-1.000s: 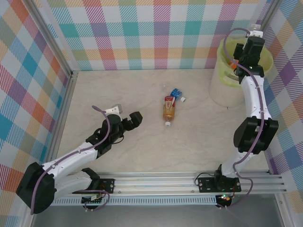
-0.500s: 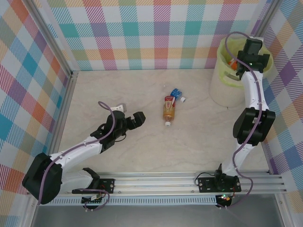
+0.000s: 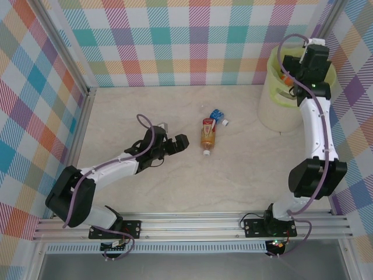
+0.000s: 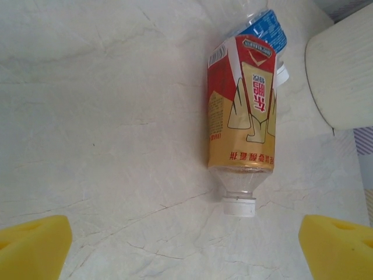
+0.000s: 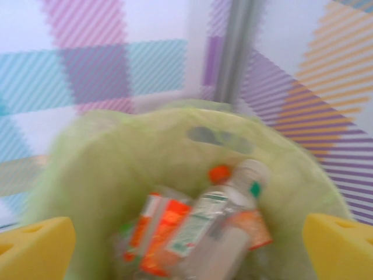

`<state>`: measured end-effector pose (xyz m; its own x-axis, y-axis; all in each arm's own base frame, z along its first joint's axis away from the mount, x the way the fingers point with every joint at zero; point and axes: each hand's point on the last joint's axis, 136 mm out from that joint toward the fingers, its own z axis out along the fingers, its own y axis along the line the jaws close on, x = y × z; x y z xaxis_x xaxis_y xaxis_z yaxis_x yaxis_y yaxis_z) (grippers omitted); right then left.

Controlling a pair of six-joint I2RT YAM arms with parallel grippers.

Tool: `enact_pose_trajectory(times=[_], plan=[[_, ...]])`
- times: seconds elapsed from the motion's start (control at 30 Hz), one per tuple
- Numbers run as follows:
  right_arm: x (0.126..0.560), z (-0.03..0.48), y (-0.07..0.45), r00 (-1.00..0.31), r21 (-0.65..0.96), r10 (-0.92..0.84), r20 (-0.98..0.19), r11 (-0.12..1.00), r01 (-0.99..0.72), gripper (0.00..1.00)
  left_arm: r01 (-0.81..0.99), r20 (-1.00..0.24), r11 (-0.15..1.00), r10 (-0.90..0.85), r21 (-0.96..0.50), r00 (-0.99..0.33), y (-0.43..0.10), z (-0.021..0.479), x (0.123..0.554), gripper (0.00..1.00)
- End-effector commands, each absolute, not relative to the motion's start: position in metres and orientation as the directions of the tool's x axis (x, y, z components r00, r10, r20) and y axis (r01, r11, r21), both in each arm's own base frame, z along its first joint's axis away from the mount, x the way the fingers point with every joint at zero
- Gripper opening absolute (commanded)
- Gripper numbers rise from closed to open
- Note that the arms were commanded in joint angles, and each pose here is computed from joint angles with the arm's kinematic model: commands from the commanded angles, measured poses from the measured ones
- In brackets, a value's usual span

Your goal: Put the plastic bottles in the bin

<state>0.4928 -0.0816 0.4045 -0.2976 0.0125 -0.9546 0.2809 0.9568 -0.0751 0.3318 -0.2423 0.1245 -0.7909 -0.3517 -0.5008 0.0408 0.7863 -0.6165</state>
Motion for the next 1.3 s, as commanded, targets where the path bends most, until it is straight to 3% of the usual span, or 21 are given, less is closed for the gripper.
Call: enact_pose_trajectory(times=[0.0,0.23,0.33,0.87,1.27], plan=[[0.49,0.395,-0.017,-0.312,0.027,0.035,-0.95,0.999,0.03,1.0,0.026,-0.454,0.777,-0.34,-0.629,-0.823,-0.25,0.123,0.331,1.0],[0.485,0.355,0.084,-0.409,0.189,0.03,-0.912,0.916,-0.354,1.0,0.021,-0.458,0.762,-0.367,-0.647,-0.81,-0.249,0.124,0.332,1.0],[0.485,0.325,0.117,-0.493,0.25,-0.001,-0.87,0.861,-0.442,0.99,0.015,-0.472,0.753,-0.396,-0.658,-0.788,-0.244,0.126,0.332,1.0],[0.526,0.159,0.174,-0.79,0.391,-0.126,-0.6,0.815,-0.427,1.0,0.03,-0.475,0.766,-0.366,-0.642,-0.8,-0.242,0.119,0.325,1.0],[0.534,0.093,0.201,-0.872,0.42,-0.175,-0.457,0.822,-0.385,1.0,0.031,-0.476,0.775,-0.355,-0.632,-0.805,-0.242,0.115,0.326,1.0]])
